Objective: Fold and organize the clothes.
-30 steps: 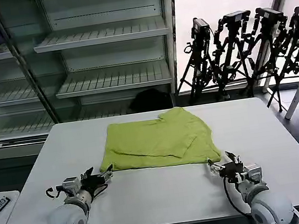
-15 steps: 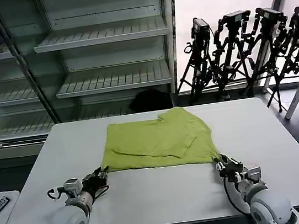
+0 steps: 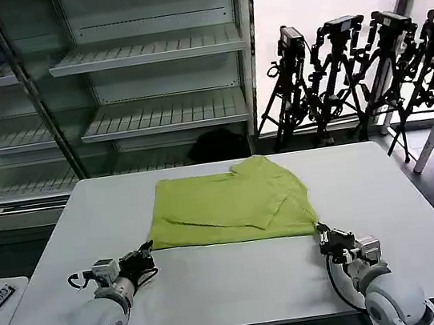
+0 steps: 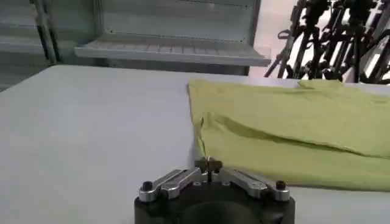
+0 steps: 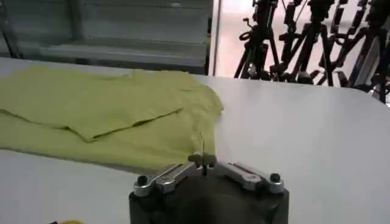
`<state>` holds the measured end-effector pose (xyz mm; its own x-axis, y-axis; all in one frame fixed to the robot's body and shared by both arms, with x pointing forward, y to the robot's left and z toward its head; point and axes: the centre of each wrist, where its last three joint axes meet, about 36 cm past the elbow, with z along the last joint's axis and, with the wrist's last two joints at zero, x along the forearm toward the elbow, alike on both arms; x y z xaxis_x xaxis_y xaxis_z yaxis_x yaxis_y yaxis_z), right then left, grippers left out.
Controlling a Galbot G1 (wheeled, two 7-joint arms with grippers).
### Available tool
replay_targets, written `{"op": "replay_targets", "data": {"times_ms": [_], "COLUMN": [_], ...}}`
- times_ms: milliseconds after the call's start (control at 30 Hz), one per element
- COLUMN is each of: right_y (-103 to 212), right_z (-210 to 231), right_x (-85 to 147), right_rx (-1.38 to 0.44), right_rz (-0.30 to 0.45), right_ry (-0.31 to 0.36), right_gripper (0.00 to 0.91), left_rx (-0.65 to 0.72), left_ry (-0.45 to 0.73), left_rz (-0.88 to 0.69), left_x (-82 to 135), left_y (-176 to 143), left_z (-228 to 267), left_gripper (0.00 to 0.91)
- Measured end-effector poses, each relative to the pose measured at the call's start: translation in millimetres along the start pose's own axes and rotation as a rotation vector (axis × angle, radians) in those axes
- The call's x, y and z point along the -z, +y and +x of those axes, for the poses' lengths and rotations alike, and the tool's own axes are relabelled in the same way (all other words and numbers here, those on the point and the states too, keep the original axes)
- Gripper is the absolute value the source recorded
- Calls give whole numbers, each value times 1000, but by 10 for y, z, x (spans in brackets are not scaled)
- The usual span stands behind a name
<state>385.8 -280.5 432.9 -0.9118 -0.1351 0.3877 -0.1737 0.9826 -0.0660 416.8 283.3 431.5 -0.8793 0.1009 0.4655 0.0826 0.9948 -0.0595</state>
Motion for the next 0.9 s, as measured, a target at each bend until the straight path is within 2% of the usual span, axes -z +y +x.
{"op": "replay_targets", "data": {"times_ms": [433,900], "right_y": [129,392], "right_z": [484,966], "right_x": [-94,-220], "right_rx": [18,41], "right_rz": [49,68], "right_ry": [55,109], "right_gripper": [0,0], "left_rx": [82,87], "left_ry": [19,42], "left_rz": [-76,-123], "left_x": [-58,-251], "left_y": [-3,-346], "left_z": [416,1064], "left_gripper": [10,0]}}
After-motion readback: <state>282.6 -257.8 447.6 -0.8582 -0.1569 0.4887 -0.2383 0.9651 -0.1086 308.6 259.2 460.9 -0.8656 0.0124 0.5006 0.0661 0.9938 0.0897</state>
